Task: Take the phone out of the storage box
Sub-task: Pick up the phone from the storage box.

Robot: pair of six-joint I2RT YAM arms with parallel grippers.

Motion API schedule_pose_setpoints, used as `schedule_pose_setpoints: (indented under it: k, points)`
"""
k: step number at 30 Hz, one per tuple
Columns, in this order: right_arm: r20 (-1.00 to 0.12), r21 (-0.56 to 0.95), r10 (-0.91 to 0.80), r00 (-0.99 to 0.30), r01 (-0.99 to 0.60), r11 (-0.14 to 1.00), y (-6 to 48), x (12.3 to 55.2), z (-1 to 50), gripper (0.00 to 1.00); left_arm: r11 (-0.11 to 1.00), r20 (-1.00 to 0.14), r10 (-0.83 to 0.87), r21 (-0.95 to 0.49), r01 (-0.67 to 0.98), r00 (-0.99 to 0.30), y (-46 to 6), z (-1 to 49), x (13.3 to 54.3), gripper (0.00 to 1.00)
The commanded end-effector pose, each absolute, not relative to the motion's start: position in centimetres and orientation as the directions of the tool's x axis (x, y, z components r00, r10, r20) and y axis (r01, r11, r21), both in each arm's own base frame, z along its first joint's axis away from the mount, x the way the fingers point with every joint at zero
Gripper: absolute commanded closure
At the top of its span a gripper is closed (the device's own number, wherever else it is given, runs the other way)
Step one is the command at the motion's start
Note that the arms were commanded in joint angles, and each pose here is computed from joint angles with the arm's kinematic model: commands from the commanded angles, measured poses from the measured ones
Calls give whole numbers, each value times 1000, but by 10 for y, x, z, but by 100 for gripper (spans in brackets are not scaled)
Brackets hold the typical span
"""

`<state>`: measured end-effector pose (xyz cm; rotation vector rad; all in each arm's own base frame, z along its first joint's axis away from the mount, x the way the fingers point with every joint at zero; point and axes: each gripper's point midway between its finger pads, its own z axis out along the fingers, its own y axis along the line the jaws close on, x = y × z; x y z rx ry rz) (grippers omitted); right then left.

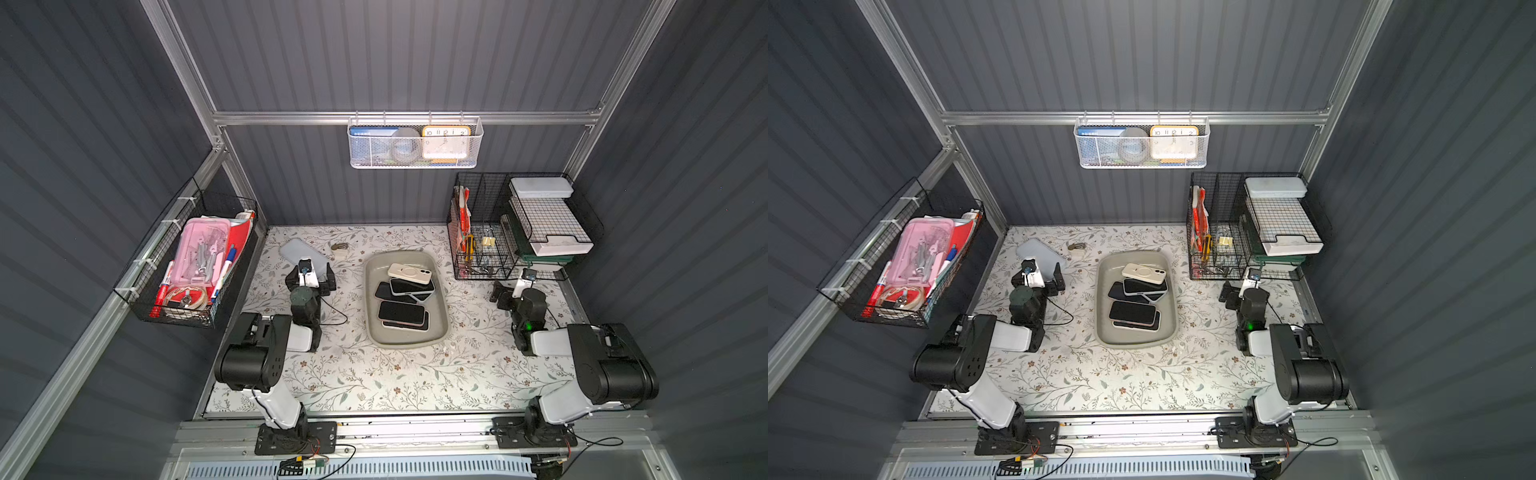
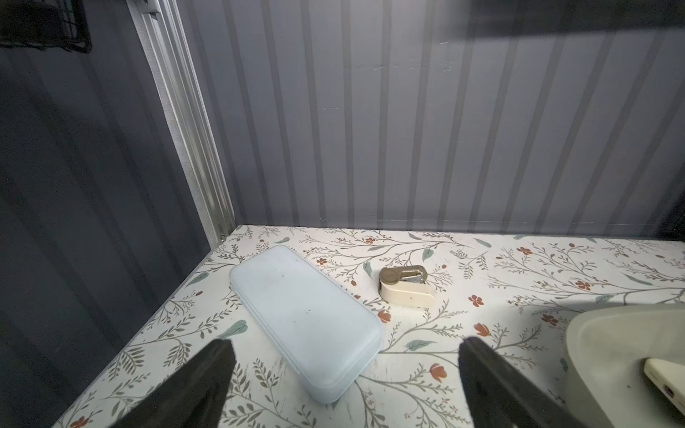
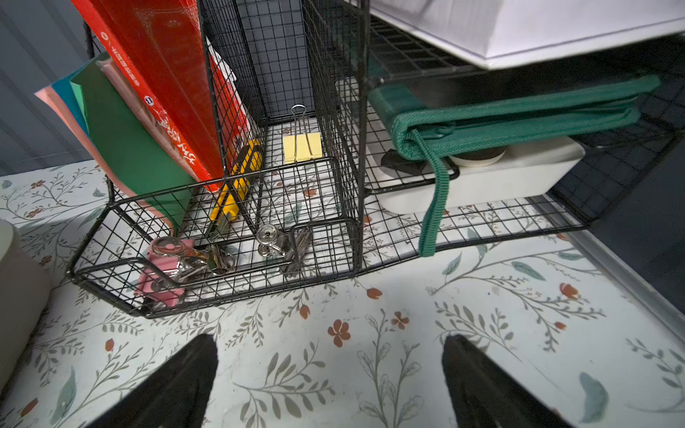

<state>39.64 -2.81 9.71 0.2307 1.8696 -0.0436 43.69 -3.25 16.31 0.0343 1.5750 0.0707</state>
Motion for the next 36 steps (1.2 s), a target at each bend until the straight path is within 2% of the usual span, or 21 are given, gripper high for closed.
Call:
schedule_pose_setpoints:
  k: [1,21,24,28,32,36]
  points:
    - [-948,87,140,-285,189,978,-30,395,96,1,998,-998,57,57,-18,5,-32,165,436,1]
    - [-947,88,135,-291,168,982,-26,397,96,1,998,-998,61,61,-1,1,-34,165,438,1]
    - [-948,85,130,-289,164,983,-26,397,96,2,998,-999,49,49,-48,4,-26,165,436,1]
    - [-958,66,111,-265,173,983,-25,392,110,4,994,-999,47,46,-96,6,-19,184,433,2]
    - [-969,-34,9,-248,166,985,-8,382,144,6,988,-999,31,27,-151,21,-21,220,424,3]
    - [-956,-51,-21,-292,98,994,24,374,187,9,999,-1000,-16,-15,-46,-11,-57,268,424,9]
